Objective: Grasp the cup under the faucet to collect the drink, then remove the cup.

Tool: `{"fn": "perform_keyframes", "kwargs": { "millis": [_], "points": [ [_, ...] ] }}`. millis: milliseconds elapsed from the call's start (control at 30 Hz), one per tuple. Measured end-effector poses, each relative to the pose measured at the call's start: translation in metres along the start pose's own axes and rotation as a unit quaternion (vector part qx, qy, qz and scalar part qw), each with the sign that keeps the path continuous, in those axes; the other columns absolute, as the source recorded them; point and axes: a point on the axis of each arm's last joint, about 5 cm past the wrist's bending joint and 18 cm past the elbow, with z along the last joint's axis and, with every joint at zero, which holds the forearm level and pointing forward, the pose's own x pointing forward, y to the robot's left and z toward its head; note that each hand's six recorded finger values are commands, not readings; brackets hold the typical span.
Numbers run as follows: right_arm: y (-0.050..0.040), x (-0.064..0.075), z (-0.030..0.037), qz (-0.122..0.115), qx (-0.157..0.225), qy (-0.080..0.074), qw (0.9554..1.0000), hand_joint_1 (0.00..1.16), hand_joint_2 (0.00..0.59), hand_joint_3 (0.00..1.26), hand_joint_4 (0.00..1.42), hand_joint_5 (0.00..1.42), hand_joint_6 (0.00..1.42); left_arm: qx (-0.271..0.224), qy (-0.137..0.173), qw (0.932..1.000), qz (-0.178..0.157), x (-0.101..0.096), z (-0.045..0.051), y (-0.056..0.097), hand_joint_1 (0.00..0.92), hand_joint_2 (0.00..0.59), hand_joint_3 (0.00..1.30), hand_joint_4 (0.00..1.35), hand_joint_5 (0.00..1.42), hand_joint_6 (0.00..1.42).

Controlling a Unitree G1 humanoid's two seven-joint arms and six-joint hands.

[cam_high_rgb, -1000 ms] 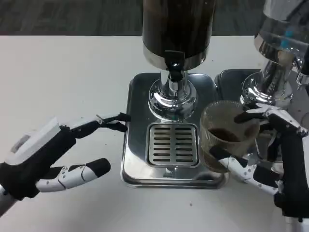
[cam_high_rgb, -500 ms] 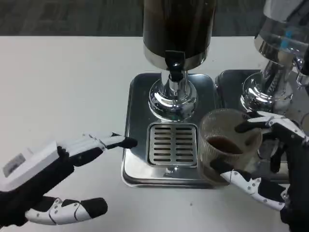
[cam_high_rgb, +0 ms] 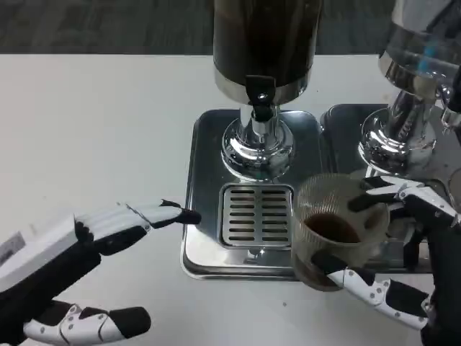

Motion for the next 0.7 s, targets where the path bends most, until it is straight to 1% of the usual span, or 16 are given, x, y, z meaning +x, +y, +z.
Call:
{"fn": "perform_keyframes", "kwargs": {
  "millis": [200,700],
  "points": [
    [-0.0004,-0.0015,0.0002,0.001,0.0,0.002,1.0,0.88,0.155,0.68,0.78,0.98,1.3,0.003,0.0,1.0,-0.002,-0.0011,0.0003,0.0033,0.0,0.148,0.19,0.17,0.14,0.19],
    [-0.002,-0.0016,0.0001,-0.003,-0.002,0.0,1.0,0.88,0.155,0.68,0.78,0.98,1.3,0.002,0.0,1.0,-0.002,-0.0017,0.001,0.0026,0.0,0.148,0.19,0.17,0.14,0.19]
  ]
}}
